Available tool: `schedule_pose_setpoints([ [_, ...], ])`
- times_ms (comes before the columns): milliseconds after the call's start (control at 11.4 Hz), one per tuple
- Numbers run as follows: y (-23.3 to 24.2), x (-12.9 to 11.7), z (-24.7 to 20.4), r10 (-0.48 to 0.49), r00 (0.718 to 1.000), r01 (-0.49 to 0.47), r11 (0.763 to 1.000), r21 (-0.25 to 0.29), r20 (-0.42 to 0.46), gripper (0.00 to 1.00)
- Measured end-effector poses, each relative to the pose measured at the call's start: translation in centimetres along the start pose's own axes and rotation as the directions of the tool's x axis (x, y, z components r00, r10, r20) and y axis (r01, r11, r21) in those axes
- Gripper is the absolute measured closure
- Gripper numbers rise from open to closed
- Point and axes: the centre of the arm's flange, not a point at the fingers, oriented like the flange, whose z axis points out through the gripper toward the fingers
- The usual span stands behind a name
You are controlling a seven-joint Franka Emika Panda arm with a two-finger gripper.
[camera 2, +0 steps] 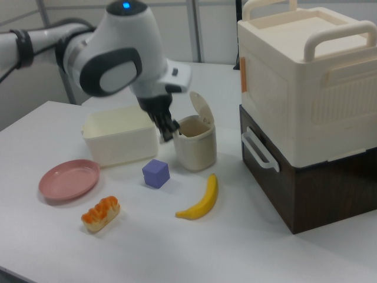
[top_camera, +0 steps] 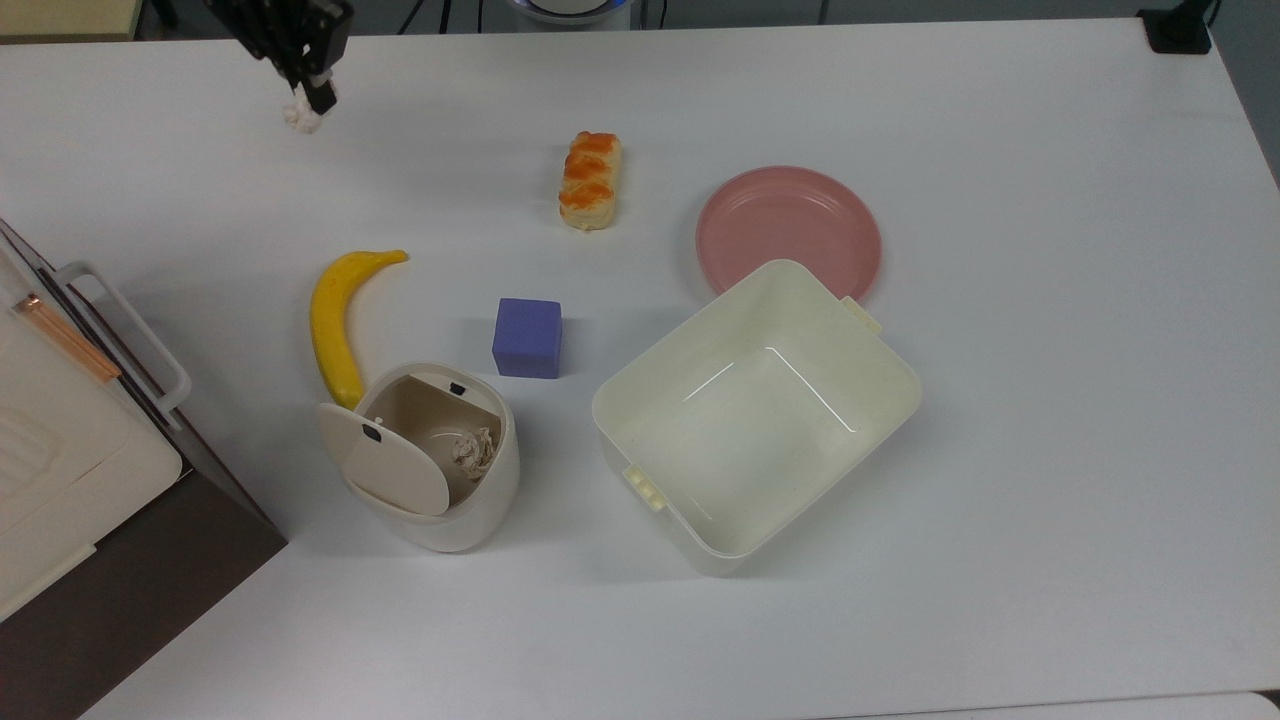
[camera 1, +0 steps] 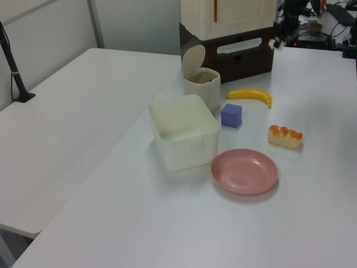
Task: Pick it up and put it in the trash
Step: 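Carry the paper over the open cream trash can and lower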
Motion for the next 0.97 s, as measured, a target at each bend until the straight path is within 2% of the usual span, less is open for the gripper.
schedule_pose_setpoints([
  [264, -5.6, 2.3, -0.8, 0.082, 0.996, -0.082, 0.996, 0.019, -0.029, 0.89],
  [615, -13.3, 5.9, 3.8, 0.191, 0.981, -0.191, 0.981, -0.020, -0.034, 0.89],
  [791, -15.1, 7.4, 5.9, 0.269, 0.962, -0.271, 0.962, -0.038, -0.047, 0.89],
  [967, -16.2, 9.1, 7.6, 0.347, 0.933, -0.355, 0.931, -0.082, -0.098, 0.89],
])
